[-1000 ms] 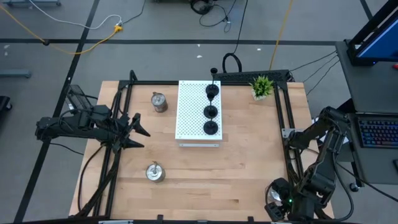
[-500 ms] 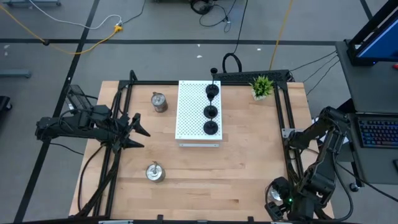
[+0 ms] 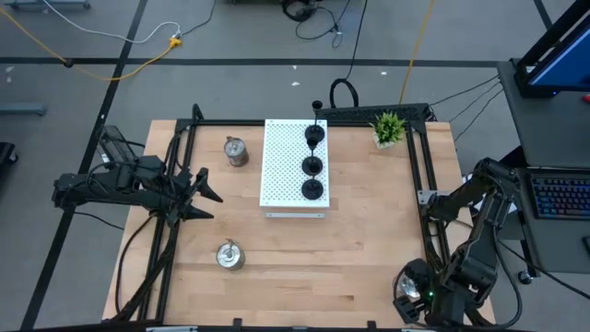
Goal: Pick & Place candle stick holders
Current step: Put the bottom right brown scented candle on the shelf
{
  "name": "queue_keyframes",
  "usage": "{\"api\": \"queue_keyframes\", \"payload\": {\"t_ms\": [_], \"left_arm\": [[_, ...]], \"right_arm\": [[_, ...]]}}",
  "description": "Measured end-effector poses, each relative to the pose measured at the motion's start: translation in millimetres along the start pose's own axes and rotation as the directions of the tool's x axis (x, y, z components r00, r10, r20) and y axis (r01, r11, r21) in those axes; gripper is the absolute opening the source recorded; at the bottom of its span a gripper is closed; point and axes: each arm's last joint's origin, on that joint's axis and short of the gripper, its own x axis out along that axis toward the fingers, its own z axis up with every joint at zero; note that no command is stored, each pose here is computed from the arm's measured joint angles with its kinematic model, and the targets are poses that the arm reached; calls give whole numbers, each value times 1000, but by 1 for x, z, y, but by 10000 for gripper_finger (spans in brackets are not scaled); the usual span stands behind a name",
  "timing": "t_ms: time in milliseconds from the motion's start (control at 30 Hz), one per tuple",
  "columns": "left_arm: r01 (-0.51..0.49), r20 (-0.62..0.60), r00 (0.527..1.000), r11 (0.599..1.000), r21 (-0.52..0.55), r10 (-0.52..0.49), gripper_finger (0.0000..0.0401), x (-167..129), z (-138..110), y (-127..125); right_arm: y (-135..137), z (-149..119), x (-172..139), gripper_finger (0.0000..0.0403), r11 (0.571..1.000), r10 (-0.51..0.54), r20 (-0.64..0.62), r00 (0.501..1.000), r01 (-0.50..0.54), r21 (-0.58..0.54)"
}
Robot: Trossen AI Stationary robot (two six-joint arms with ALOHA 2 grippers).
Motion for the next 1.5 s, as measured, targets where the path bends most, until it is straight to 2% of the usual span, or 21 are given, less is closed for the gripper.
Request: {"api": "queue_keyframes", "payload": {"t_ms": [200, 367, 567, 1500], "left_arm": [[0, 0, 1000, 1000, 1, 0, 258, 0, 0, 0], [0, 0, 1000, 1000, 3, 0, 257, 0, 0, 0], [0, 0, 1000, 1000, 14, 0, 257, 0, 0, 0], [-6, 1, 1000, 1000, 22, 6, 257, 0, 0, 0]], "right_arm": [[-4, 0, 0, 397, 1000, -23, 15, 1000, 23, -7], [-3, -1, 0, 399, 998, -18, 11, 1000, 18, -55], [-3, -1, 0, 397, 999, -16, 12, 1000, 16, -29], [-2, -1, 0, 400, 998, -6, 6, 1000, 6, -56]]}}
